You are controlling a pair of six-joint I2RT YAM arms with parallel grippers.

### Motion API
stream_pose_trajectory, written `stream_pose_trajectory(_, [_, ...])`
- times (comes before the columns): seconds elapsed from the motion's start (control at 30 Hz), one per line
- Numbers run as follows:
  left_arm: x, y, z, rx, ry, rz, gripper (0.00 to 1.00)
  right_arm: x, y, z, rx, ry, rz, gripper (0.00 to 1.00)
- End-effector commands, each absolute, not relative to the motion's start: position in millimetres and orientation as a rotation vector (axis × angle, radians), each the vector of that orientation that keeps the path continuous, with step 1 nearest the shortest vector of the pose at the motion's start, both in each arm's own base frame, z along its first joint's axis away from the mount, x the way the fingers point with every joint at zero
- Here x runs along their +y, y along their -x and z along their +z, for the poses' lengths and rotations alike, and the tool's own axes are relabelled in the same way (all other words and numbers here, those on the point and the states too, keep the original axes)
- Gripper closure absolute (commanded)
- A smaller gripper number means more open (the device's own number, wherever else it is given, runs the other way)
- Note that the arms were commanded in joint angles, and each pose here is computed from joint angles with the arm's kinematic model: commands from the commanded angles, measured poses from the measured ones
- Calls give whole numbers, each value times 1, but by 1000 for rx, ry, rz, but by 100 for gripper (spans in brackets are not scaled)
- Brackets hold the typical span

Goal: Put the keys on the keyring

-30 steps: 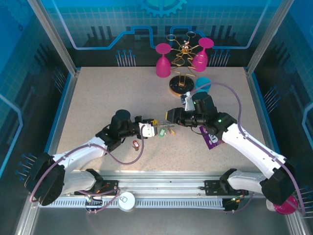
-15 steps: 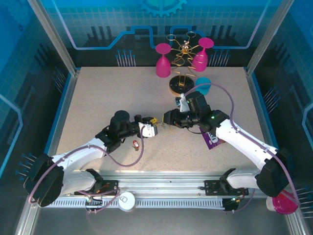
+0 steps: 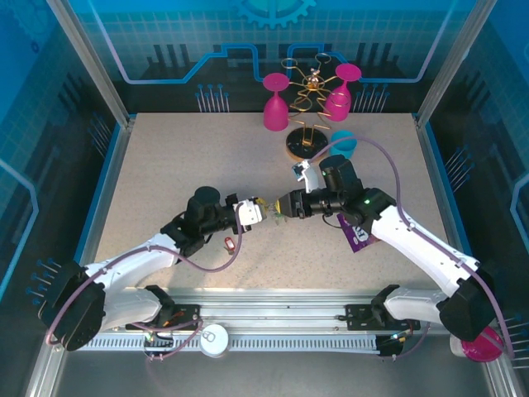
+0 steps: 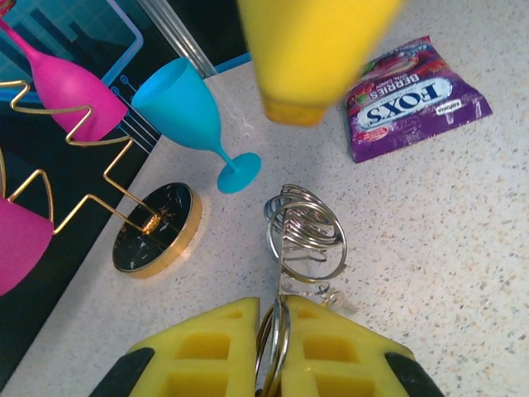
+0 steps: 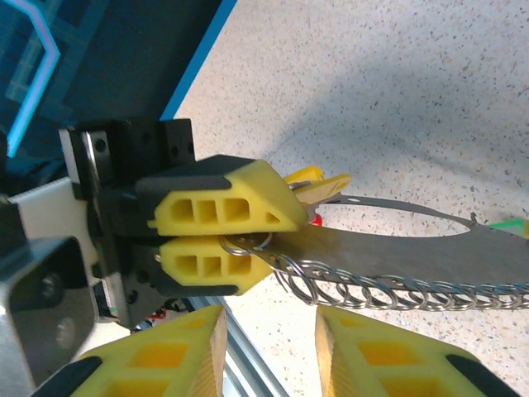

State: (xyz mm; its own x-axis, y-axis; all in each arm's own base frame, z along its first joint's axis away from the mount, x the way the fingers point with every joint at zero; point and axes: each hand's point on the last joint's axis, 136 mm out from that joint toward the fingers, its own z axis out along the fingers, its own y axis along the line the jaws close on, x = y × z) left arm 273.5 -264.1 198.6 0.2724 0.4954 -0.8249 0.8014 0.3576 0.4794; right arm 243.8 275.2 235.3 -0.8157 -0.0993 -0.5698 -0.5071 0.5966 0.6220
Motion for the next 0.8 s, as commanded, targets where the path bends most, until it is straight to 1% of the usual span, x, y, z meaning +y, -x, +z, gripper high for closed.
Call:
stream_pose_trajectory(0.0, [-269,-273,230,1394,-1183,-402,100,282,-236,244,2319,560,1173,66])
stream_pose_trajectory(0.23, [-271,-271,227,1444,-1156,-470,100,283,-238,240,2339,557,1174,66])
stream_pose_trajectory(0.77, [-275,-264,228,1432,-1180,-508,100,288,-244,236,2343,555,1170,66])
